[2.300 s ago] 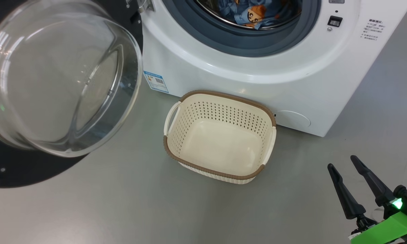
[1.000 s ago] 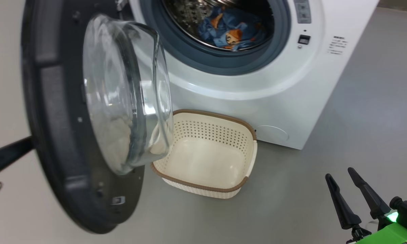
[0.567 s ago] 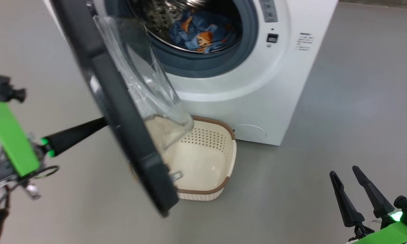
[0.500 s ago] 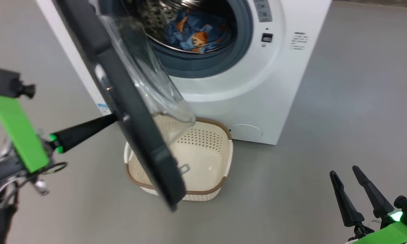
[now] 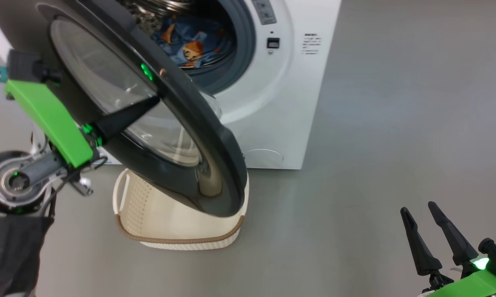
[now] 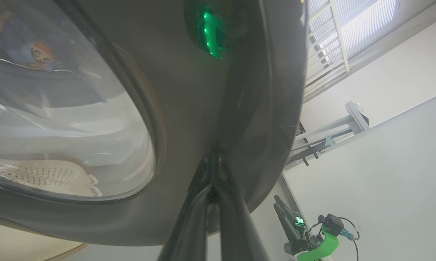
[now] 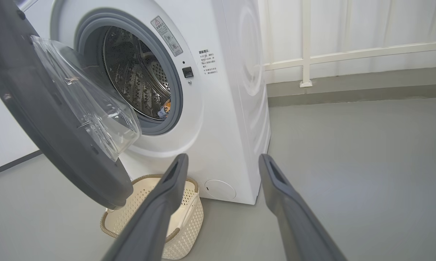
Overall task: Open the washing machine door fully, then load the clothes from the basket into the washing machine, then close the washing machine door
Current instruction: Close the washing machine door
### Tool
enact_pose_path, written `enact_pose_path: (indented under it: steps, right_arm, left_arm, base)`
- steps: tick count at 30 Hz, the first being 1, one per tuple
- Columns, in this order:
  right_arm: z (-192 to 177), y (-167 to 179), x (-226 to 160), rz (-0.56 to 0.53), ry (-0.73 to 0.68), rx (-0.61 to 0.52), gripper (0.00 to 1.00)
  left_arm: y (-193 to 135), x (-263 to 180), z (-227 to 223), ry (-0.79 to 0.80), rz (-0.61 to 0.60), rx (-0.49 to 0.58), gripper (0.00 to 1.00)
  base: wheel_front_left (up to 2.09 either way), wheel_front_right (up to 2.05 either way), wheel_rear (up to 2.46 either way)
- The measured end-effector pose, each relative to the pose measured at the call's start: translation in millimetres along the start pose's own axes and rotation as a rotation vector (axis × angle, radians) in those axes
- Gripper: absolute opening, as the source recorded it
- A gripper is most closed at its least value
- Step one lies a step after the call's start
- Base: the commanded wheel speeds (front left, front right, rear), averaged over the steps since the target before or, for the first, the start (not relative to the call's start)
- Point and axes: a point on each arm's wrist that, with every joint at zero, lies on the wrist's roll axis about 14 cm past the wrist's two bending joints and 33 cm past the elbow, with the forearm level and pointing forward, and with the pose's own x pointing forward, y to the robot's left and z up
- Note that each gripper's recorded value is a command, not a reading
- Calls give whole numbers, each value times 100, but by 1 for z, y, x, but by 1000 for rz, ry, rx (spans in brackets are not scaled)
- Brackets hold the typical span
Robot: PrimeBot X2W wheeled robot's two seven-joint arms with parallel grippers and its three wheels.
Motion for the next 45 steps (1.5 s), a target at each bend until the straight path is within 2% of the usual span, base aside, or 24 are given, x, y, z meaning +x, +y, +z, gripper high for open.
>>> enact_pose_path:
  steps: [7, 12, 18, 30, 32, 35, 37, 39, 44, 45]
  right_arm:
    - [1, -11, -10, -44, -2, 0, 100]
    - [3, -12, -12, -50, -8, 0, 100]
    - [6, -8, -10, -38, -19, 2, 100]
    - [5, 6, -7, 8, -16, 3, 100]
    - [6, 7, -7, 11, -18, 2, 100]
    - [6, 7, -7, 11, -18, 0, 100]
    - [7, 5, -8, 6, -20, -2, 100]
    - [6, 2, -12, -3, -15, -6, 100]
    - [0, -6, -22, -32, 6, -7, 100]
    - [0, -8, -22, -36, 7, -8, 100]
  left_arm:
    - [-6, 29, 18, -82, -27, -3, 0]
    - [-7, 31, 20, -100, -25, 7, 0]
    - [2, 13, 19, -132, 14, 19, 0]
    - [53, -50, -15, -237, 206, 4, 0]
    - [63, -58, -28, -232, 246, 14, 15]
    - [75, -67, -50, -228, 293, 24, 16]
    - [82, -73, -63, -237, 319, 18, 24]
    - [88, -78, -75, -261, 340, -1, 27]
    - [107, -93, -104, -299, 418, 7, 49]
    - [112, -96, -110, -298, 436, 18, 60]
  base:
    - [0, 0, 0]
    - [0, 0, 0]
    - [0, 0, 0]
    - [0, 0, 0]
    - [0, 0, 0]
    - [0, 0, 0]
    - [0, 0, 0]
    - [0, 0, 0]
    - [0, 0, 0]
    - [0, 0, 0]
